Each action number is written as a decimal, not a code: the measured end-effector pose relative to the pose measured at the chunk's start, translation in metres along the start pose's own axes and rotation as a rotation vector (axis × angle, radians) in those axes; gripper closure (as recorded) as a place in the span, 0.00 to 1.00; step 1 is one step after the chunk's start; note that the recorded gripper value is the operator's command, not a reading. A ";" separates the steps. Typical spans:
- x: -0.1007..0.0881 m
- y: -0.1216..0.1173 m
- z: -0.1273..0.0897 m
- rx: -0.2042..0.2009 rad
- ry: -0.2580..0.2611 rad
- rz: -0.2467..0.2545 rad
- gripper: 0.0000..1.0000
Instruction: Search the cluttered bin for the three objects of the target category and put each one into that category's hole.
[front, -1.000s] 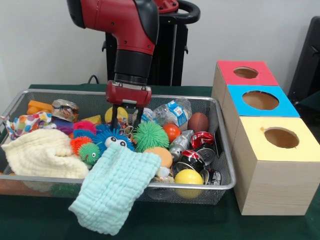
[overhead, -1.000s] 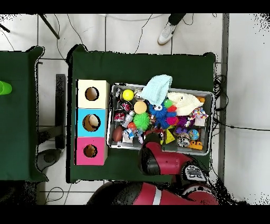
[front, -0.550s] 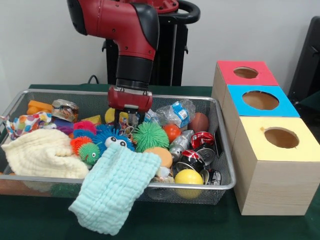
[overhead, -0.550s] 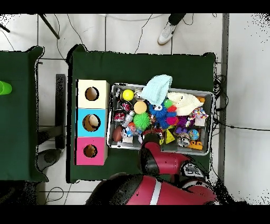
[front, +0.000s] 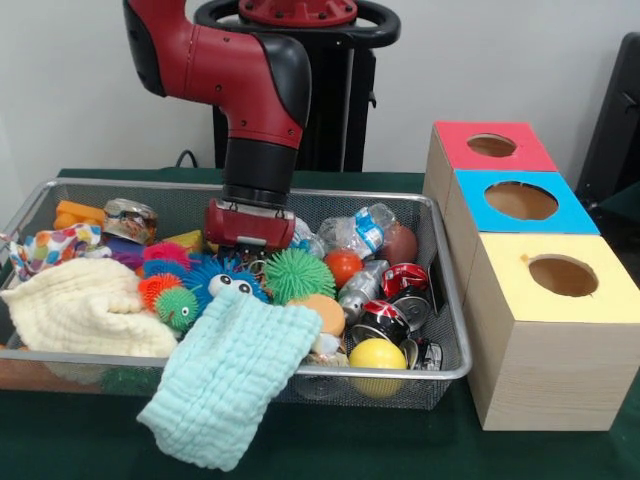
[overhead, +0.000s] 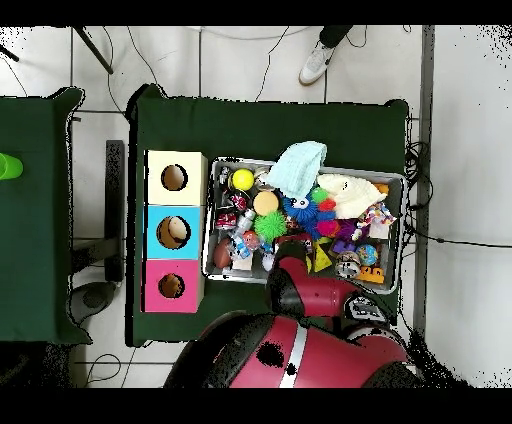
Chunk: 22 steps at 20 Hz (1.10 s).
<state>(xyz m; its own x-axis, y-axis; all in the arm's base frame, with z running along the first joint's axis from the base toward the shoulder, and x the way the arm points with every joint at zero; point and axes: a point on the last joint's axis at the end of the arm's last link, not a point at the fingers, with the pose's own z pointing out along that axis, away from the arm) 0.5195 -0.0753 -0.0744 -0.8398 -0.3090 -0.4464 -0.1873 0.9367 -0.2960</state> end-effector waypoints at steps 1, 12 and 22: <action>-0.001 -0.001 0.001 0.001 -0.002 0.000 0.00; -0.007 -0.002 0.003 -0.005 0.030 -0.010 0.00; -0.017 -0.002 0.004 -0.006 0.098 -0.031 0.00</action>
<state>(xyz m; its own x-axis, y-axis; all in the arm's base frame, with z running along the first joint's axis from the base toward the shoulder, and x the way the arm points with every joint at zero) 0.5360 -0.0730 -0.0694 -0.8794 -0.3201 -0.3523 -0.2166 0.9282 -0.3026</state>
